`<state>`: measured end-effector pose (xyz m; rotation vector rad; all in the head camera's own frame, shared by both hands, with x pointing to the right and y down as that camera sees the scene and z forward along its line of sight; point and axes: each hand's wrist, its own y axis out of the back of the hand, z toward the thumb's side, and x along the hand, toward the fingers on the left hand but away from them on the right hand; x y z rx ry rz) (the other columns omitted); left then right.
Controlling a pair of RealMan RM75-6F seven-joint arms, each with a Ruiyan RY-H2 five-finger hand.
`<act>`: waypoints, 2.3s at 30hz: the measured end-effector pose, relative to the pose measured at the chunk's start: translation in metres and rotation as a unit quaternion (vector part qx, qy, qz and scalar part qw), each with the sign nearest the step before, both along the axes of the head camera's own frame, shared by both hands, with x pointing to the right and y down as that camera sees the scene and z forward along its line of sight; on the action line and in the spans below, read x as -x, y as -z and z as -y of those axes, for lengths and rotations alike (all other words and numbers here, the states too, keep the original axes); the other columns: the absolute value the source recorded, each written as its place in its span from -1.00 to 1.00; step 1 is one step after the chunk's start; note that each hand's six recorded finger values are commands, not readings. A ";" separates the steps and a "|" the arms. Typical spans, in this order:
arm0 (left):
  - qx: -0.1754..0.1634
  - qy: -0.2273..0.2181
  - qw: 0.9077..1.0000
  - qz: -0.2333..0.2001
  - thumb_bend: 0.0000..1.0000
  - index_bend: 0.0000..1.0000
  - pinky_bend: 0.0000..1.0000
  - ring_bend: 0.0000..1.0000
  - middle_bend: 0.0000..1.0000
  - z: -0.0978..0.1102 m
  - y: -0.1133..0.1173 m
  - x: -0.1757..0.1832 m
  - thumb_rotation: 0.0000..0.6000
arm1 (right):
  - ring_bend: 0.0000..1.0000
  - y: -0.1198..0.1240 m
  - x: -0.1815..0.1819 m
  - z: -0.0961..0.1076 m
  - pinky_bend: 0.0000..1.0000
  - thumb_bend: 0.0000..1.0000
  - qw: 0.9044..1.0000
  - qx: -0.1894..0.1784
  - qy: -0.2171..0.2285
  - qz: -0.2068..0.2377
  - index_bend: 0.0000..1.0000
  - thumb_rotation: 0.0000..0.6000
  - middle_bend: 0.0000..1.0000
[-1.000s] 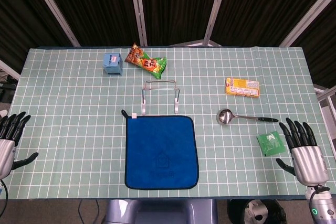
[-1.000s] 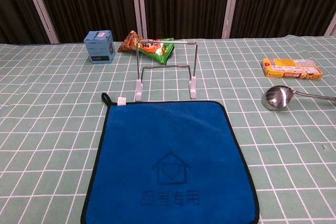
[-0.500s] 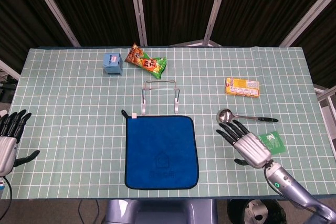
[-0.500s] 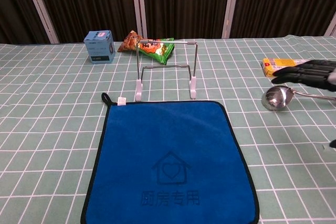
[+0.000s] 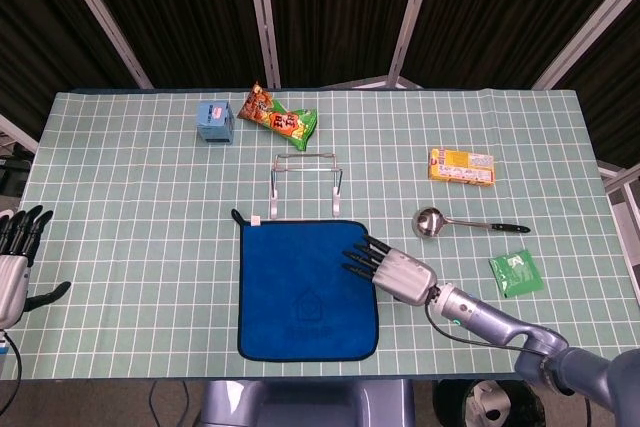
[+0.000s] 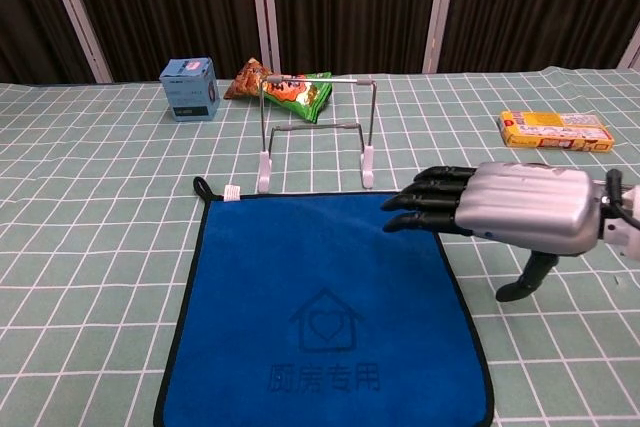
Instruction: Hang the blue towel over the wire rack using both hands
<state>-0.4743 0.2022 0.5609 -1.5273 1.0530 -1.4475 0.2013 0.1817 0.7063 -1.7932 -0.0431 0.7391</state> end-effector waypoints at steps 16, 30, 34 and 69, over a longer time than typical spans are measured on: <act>0.015 0.010 1.000 0.013 -1.00 -1.00 -1.00 -1.00 -1.00 0.001 -0.010 0.005 1.00 | -1.00 -0.011 0.043 0.017 -1.00 -1.00 0.999 -0.026 0.025 0.033 -0.81 1.00 -0.98; 0.018 0.009 1.000 0.013 -1.00 -1.00 -1.00 -1.00 -1.00 0.000 -0.012 0.004 1.00 | -1.00 -0.020 0.043 0.013 -1.00 -0.71 0.999 -0.017 0.019 0.033 -0.74 1.00 -0.97; 0.020 0.009 1.000 0.013 -1.00 -1.00 -1.00 -1.00 -1.00 0.000 -0.012 0.003 1.00 | -1.00 -0.020 0.045 0.012 -1.00 -0.42 0.999 -0.013 0.018 0.037 -0.67 1.00 -0.94; 0.051 -0.067 0.996 -0.001 -0.87 -0.45 -1.00 -1.00 -1.00 0.006 -0.031 -0.030 1.00 | -1.00 -0.020 0.048 0.009 -1.00 0.03 0.994 0.049 -0.048 0.088 0.29 1.00 -0.87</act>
